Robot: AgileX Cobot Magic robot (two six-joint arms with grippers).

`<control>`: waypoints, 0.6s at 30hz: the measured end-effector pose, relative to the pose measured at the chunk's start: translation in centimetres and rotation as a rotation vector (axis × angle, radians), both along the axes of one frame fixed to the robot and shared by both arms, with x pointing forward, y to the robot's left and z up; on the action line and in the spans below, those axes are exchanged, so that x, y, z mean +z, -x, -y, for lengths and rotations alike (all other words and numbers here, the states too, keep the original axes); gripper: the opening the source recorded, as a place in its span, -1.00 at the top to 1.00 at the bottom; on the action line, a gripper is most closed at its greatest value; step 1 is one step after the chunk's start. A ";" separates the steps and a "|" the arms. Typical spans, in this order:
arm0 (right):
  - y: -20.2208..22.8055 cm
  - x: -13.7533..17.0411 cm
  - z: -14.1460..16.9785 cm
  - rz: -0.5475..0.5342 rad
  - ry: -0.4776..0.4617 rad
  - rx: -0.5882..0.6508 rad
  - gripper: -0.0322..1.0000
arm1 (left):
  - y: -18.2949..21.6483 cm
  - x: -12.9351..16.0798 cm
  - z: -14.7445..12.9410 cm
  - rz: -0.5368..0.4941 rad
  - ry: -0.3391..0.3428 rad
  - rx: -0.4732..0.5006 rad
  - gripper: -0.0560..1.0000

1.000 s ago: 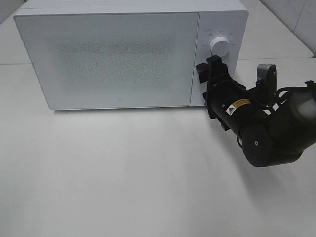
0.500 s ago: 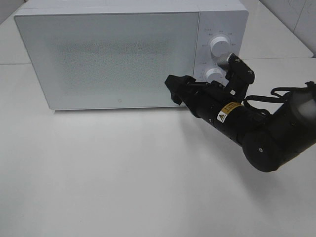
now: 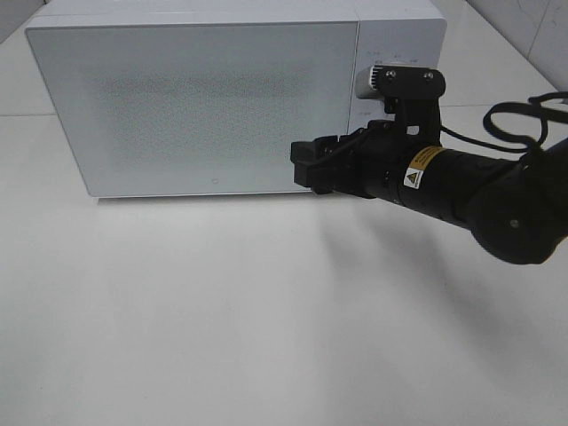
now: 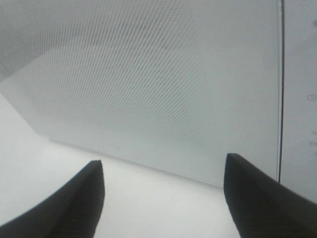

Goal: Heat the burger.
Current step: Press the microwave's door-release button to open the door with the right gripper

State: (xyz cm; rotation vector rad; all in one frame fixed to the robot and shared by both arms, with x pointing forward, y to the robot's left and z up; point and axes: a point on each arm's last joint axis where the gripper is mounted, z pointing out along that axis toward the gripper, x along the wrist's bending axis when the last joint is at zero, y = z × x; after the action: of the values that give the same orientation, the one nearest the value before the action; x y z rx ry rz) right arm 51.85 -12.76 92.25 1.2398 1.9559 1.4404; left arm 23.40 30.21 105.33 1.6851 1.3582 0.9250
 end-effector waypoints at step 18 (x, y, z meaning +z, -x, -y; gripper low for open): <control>0.0 5.0 2.5 -0.418 0.590 -0.051 -0.31 | 0.0 0.0 0.0 0.000 0.000 0.000 0.89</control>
State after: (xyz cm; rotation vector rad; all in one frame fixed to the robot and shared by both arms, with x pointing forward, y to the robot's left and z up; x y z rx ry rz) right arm 51.82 -15.24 97.30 1.3485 2.3500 0.5195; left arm 23.40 30.21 105.33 1.6851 1.3582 0.9250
